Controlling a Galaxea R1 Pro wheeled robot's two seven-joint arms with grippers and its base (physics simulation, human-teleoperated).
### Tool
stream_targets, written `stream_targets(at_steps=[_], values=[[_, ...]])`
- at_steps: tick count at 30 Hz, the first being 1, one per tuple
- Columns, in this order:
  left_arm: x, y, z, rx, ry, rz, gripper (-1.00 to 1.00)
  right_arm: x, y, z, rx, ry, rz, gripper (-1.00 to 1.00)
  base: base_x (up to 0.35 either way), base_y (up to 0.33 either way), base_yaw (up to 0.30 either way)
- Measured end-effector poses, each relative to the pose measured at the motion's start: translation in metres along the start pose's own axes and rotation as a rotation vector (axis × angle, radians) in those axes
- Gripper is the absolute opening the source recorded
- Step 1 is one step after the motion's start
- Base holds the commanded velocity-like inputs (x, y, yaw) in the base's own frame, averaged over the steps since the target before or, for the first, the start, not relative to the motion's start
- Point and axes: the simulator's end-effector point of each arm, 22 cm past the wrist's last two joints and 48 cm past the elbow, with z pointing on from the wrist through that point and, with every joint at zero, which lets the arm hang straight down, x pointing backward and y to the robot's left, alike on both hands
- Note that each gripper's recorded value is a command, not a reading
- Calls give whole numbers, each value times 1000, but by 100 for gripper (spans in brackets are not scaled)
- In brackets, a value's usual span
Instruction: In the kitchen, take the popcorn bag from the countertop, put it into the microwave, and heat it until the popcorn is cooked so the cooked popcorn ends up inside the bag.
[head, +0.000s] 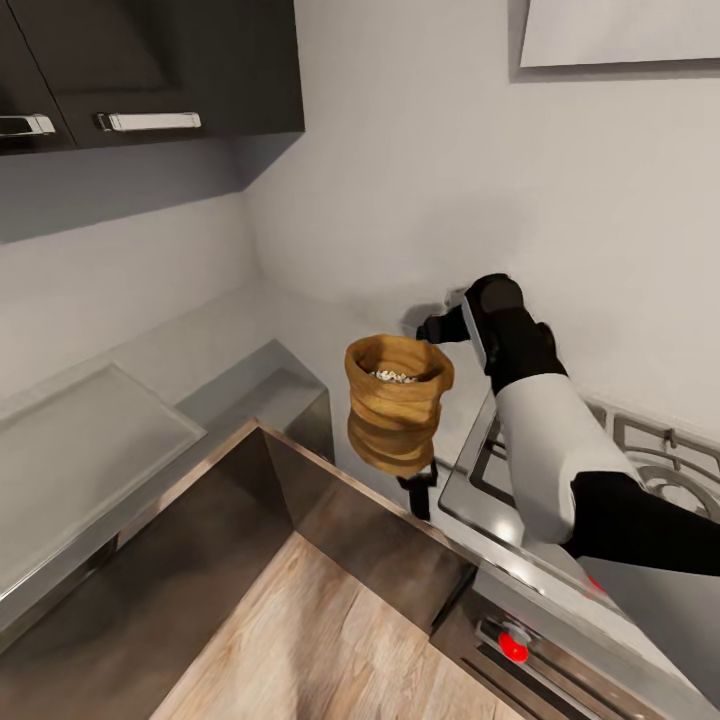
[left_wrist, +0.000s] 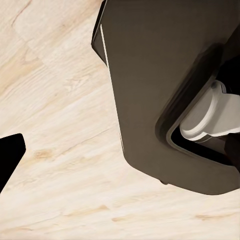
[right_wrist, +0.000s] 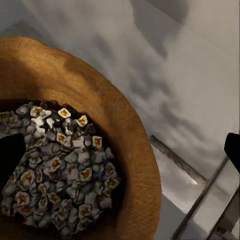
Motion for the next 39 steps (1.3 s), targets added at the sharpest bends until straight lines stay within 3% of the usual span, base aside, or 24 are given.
stream_targets(at_steps=[3,7,9,12,17,30,31,39], values=[[0,0,0,0,0,-1,100,18,1,11,-3,50,-4,100,0,0,0],[0,0,0,0,0,-1,100,60,6,33,-15,164,-15,100,0,0,0],[0,0,0,0,0,-1,100,66,7,35,-16,181,-17,100,0,0,0],[0,0,0,0,0,-1,100,69,5,36,-16,188,-10,100,0,0,0],[0,0,0,0,0,-2,100,73,-4,37,-25,192,47,100,0,0,0],[0,0,0,0,0,-2,100,77,-15,39,-13,200,60,100,0,0,0],[0,0,0,0,0,-2,100,77,-17,39,-11,201,61,-100,0,0,0],[0,0,0,0,-1,-7,100,81,-25,39,3,211,59,-100,0,0,0]])
